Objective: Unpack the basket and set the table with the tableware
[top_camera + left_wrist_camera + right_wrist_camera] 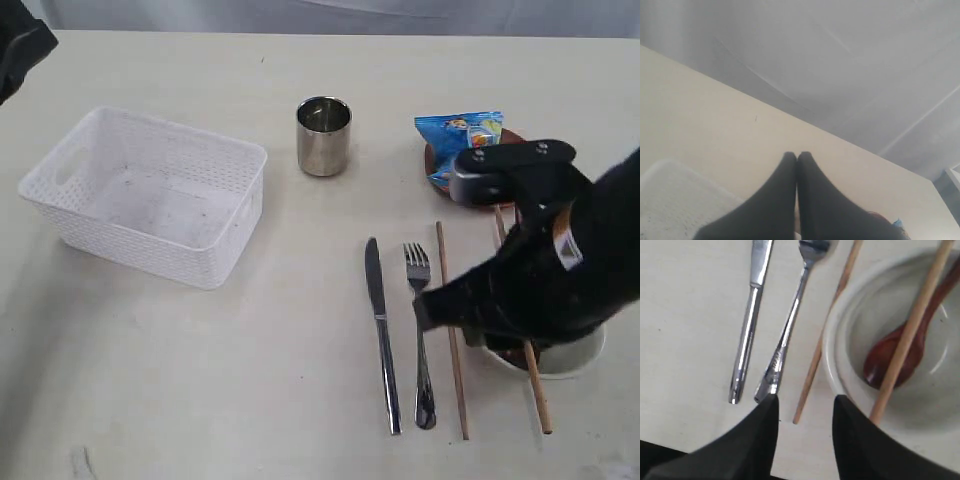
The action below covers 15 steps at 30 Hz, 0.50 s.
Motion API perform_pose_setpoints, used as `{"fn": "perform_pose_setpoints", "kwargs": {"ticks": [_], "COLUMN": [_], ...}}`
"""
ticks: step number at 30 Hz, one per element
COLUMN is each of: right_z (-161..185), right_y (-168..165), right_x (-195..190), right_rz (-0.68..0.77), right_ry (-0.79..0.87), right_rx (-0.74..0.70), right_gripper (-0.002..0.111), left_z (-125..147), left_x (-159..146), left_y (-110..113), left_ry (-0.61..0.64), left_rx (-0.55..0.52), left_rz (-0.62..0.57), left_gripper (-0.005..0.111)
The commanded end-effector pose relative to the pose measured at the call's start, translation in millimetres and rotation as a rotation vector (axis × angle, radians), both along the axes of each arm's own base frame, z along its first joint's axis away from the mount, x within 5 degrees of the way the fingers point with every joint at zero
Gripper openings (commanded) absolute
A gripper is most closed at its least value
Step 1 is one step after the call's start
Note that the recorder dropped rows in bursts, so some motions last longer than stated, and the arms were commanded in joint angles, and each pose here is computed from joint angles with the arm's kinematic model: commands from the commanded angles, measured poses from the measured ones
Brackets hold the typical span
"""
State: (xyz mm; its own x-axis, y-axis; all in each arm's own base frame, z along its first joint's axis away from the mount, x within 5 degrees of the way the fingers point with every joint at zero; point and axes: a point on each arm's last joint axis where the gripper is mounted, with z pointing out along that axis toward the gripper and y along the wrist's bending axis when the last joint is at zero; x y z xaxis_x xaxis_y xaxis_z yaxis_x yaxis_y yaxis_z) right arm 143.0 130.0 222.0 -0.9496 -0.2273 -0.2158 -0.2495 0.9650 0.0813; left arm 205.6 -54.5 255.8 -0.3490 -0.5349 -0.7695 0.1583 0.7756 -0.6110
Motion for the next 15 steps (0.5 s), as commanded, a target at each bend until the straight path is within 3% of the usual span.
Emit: {"fn": "perform_pose_setpoints", "kwargs": {"ticks": [1, 3, 5, 8, 15], "right_z": [20.1, 21.1, 7.9, -6.7, -38.5], "right_y": [-25.5, -41.4, -29.3, -20.3, -31.1], "right_x": [-8.8, -1.4, 3.1, 16.3, 43.3], "right_rz": [-0.136, -0.199, -0.103, -0.09, -0.136], "right_ry": [-0.238, -0.237, -0.101, -0.068, -0.022], "right_rx": [-0.08, -0.17, -0.071, -0.038, -0.184], "right_gripper": [0.036, 0.036, 0.036, 0.036, 0.036], "left_z": [-2.0, -2.0, -1.8, -1.8, -2.0], "left_x": [-0.6, -0.6, -0.5, -0.5, -0.6], "left_y": [0.5, 0.5, 0.4, 0.4, 0.5], "left_ry": [0.005, 0.008, 0.009, 0.009, 0.008], "left_rx": [-0.001, -0.009, -0.016, -0.016, -0.01], "left_rz": [0.0, 0.002, 0.002, 0.002, 0.002], "left_gripper": [0.0, 0.0, 0.0, 0.0, 0.0]}}
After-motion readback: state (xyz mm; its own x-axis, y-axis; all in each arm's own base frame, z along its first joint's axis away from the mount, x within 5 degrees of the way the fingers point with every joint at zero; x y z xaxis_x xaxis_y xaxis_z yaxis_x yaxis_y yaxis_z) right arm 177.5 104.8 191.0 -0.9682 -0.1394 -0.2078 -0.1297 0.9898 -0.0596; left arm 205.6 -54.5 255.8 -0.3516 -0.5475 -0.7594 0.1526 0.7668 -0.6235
